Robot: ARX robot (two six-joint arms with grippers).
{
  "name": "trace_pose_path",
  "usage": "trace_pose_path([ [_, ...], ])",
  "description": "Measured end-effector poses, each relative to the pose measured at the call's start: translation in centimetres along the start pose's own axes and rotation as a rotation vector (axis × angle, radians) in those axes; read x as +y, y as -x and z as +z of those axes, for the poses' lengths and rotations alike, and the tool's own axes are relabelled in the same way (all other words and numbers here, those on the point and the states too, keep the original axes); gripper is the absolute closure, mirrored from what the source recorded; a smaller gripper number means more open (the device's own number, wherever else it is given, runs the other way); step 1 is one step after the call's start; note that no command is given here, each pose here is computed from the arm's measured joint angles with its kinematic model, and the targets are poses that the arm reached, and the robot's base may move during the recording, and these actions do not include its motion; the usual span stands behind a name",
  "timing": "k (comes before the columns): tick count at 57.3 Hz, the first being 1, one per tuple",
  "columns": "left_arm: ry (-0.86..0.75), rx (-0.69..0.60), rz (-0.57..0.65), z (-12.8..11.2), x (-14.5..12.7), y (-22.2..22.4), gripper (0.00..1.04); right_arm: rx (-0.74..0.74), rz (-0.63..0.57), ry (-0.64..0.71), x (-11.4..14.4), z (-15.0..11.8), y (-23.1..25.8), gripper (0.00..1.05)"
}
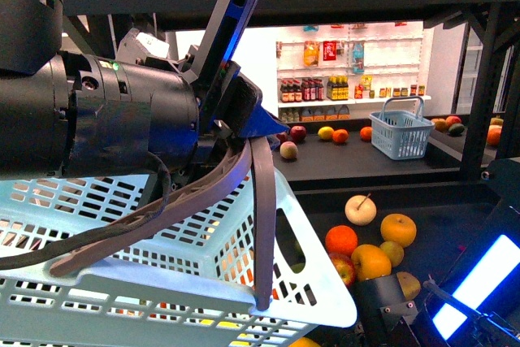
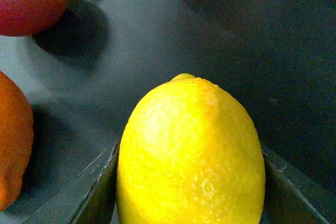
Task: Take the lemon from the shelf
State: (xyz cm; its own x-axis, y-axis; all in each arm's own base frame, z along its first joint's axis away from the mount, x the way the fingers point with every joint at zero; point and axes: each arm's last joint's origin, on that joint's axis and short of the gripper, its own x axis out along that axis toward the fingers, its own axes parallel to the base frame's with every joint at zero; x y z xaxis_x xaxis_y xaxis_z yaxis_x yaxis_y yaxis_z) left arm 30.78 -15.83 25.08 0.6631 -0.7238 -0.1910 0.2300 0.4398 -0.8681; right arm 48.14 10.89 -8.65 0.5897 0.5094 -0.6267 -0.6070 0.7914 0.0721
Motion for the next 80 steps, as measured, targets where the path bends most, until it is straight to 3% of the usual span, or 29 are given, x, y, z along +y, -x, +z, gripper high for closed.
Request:
trace_pose_path([
  [14,0.000,0.000,0.000,0.0,0.0,0.0,0.94,-0.004,-0.021,-0.016,-0.2,0.1,0.1,0.40],
  [23,0.000,0.000,0.000,0.0,0.0,0.0,0.94,-0.012,-0.108,-0.032,-1.5,0.4,1.4,0.40],
  [36,0.000,0.000,0.000,0.0,0.0,0.0,0.94,-0.080,-0.294,-0.066,-6.1,2.1,7.7,0.40],
  [46,0.001,0.000,0.000,0.0,0.0,0.0,0.94,-0.163,-0.377,-0.090,-7.7,4.3,13.2,0.40],
  [55,0.001,0.000,0.000,0.0,0.0,0.0,0.94,-0.278,-0.335,-0.120,-5.9,7.9,18.1,0.41],
  [66,0.001,-0.001,0.000,0.0,0.0,0.0,0.94,-0.420,-0.233,-0.125,-1.2,12.8,22.7,0.41],
  [80,0.001,0.000,0.000,0.0,0.0,0.0,0.94,-0.483,-0.078,-0.184,4.4,15.1,24.4,0.41],
])
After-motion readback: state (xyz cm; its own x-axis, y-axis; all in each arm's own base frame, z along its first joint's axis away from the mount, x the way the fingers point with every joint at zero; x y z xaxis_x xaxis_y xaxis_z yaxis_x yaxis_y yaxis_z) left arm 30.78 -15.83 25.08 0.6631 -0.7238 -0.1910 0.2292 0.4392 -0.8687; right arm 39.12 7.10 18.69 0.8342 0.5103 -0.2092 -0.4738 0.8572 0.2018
